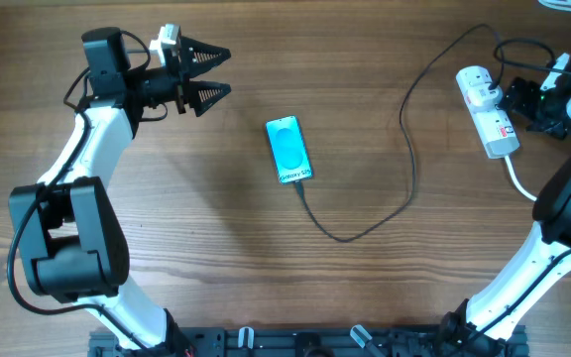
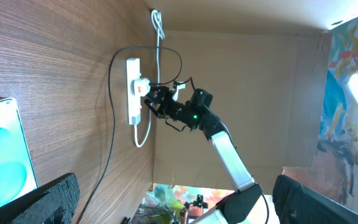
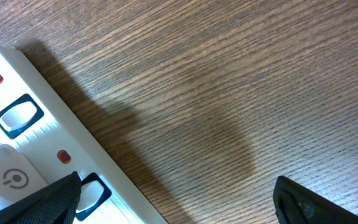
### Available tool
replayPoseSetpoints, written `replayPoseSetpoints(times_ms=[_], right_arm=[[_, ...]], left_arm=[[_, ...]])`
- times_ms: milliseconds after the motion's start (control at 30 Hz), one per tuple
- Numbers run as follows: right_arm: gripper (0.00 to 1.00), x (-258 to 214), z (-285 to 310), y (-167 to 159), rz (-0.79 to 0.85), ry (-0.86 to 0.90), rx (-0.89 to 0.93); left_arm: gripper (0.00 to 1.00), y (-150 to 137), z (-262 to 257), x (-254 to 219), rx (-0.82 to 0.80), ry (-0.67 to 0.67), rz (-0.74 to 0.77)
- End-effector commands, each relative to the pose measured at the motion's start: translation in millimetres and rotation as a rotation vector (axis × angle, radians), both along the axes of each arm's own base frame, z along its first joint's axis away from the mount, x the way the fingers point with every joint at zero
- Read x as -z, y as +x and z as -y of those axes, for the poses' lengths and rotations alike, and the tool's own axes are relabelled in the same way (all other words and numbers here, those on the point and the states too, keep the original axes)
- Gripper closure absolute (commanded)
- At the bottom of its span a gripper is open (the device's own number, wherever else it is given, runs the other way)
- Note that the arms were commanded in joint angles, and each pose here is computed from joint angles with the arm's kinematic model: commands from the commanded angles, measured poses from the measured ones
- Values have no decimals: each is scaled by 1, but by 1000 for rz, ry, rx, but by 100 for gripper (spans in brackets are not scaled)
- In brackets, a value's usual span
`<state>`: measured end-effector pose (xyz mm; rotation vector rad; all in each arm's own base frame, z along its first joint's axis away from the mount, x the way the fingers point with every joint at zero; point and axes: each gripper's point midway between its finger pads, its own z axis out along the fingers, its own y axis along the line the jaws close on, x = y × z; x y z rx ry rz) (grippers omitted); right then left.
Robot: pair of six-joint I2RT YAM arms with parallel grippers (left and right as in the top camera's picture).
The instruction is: Plug charger to phone and switch on socket
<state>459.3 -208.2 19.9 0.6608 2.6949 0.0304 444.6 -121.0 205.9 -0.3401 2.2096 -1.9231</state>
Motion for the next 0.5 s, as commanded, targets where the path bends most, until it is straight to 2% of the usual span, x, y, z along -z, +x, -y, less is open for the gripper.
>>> replayPoseSetpoints(times_ms=[0, 467], right_arm=[[0, 18, -18, -4, -48, 20, -42], [1, 27, -26, -19, -102, 51, -43]], left_arm=[[0, 0, -2, -7, -1, 8, 40], [0, 0, -2, -7, -1, 8, 40]])
